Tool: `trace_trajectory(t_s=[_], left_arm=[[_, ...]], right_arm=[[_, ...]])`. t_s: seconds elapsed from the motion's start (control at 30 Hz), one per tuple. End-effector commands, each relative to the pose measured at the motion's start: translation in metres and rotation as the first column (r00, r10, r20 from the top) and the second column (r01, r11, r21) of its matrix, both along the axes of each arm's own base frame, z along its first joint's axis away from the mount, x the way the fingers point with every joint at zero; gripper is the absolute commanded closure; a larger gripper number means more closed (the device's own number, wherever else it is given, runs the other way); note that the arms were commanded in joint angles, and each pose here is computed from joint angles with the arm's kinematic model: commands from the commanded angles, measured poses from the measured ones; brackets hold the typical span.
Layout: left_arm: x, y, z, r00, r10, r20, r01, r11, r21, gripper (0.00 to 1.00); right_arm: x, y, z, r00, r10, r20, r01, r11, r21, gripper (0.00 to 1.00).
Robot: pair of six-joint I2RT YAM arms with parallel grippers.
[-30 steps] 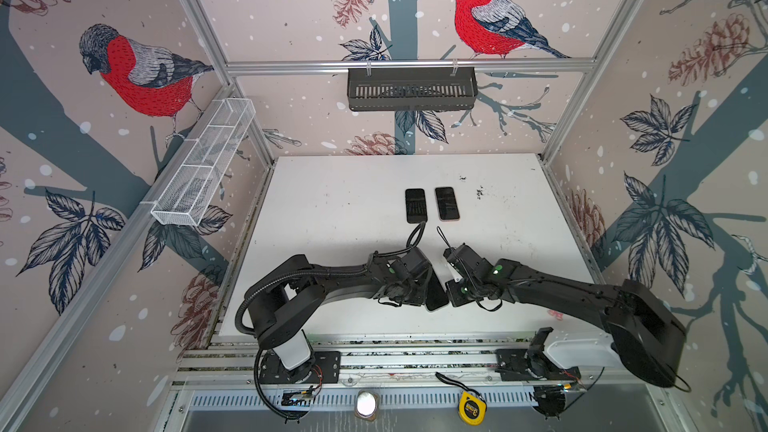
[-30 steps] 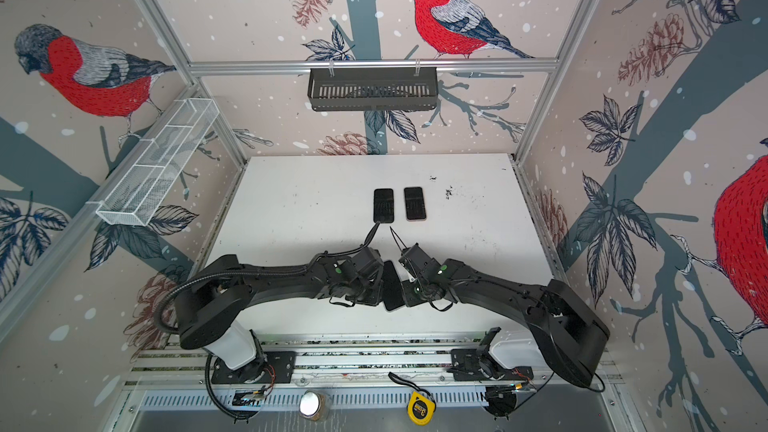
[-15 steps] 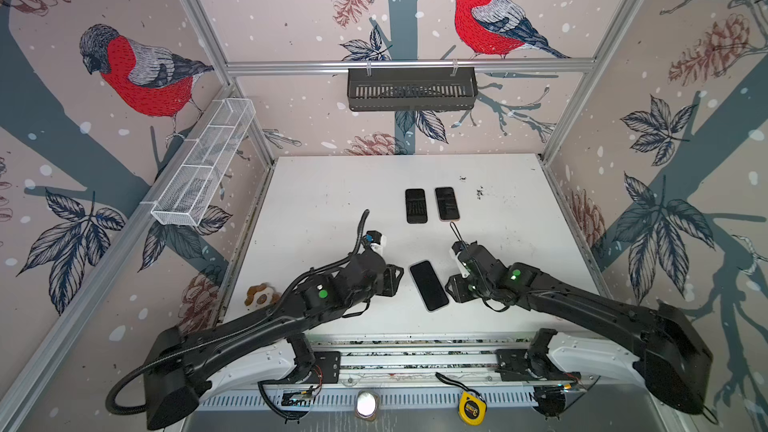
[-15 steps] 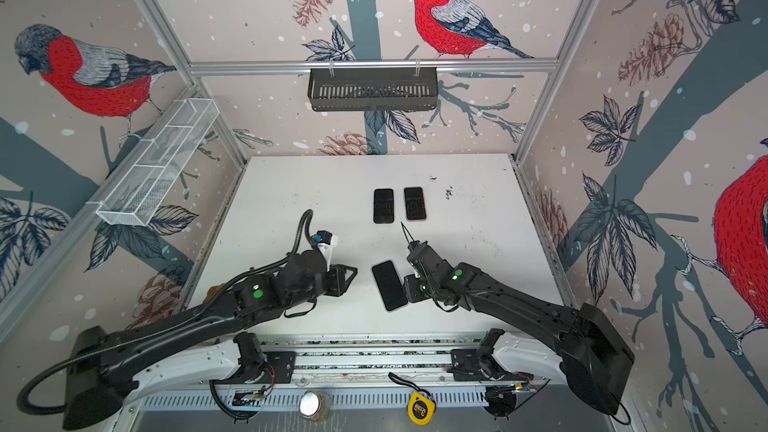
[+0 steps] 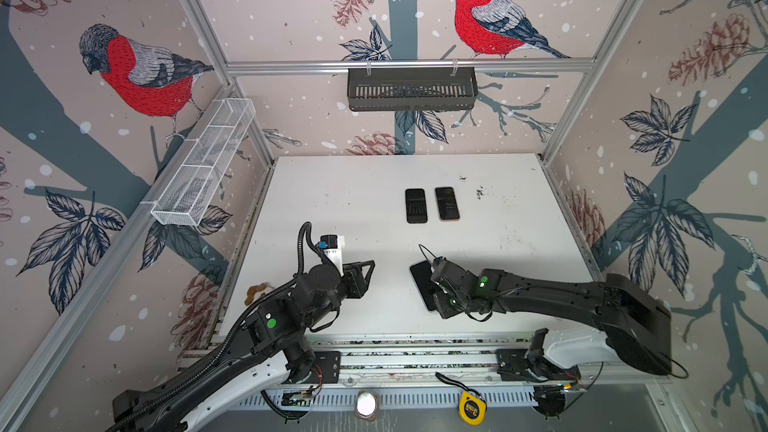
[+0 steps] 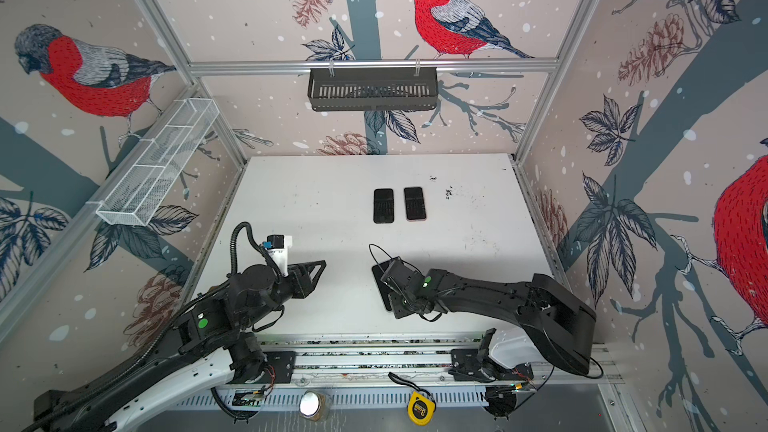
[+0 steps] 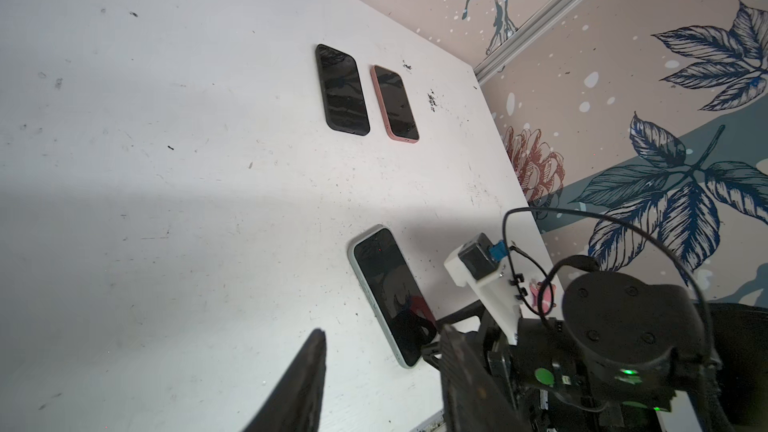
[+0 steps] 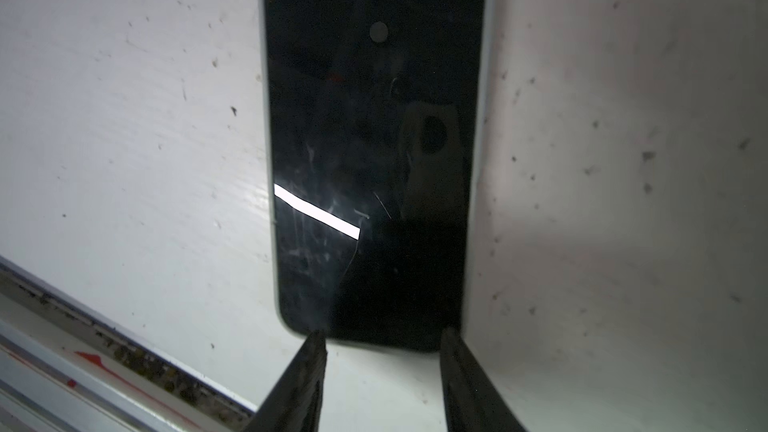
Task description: Put the phone into the phone case
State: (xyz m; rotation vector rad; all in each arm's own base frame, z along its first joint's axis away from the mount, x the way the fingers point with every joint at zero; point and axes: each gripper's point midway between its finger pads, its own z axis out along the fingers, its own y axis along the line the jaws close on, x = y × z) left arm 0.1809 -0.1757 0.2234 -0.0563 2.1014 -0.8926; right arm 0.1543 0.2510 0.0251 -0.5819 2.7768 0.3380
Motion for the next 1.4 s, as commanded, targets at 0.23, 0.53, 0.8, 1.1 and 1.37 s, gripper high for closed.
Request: trace_trajectory(t_s=[0.23,0.53,0.8,1.1,1.37], left_arm=[[-0.016,0.053,0.066,0.985,0.084,0.150,-0.082,0.996,-0.021,0.52],[-0.020,0.076,0.063,0.974,0.118,0.193,-0.130,0.990,0.049,0.53],[-0.019,0.081,0.064,0.968,0.143,0.207,-0.154,0.987,0.040,0.53],[-0.015,0.085,0.065,0.962,0.174,0.209,-0.187,0.981,0.043,0.54],[-0.011,0.078,0.061,0.964,0.154,0.217,-0.175,0.981,0.081,0.56]], right_arm=[[0.042,0.011,-0.035,1.000,-0.017,0.012,0.019,0.980,-0.197,0.51],[0.054,0.027,0.011,0.995,0.014,0.103,0.003,0.986,-0.168,0.06],[0.026,0.012,-0.008,0.999,0.008,0.034,-0.002,0.988,-0.155,0.03],[0.025,0.016,-0.015,1.000,-0.007,0.012,0.009,0.990,-0.141,0.29],[0.067,0.053,0.006,0.998,-0.035,0.050,0.040,0.996,-0.085,0.34]])
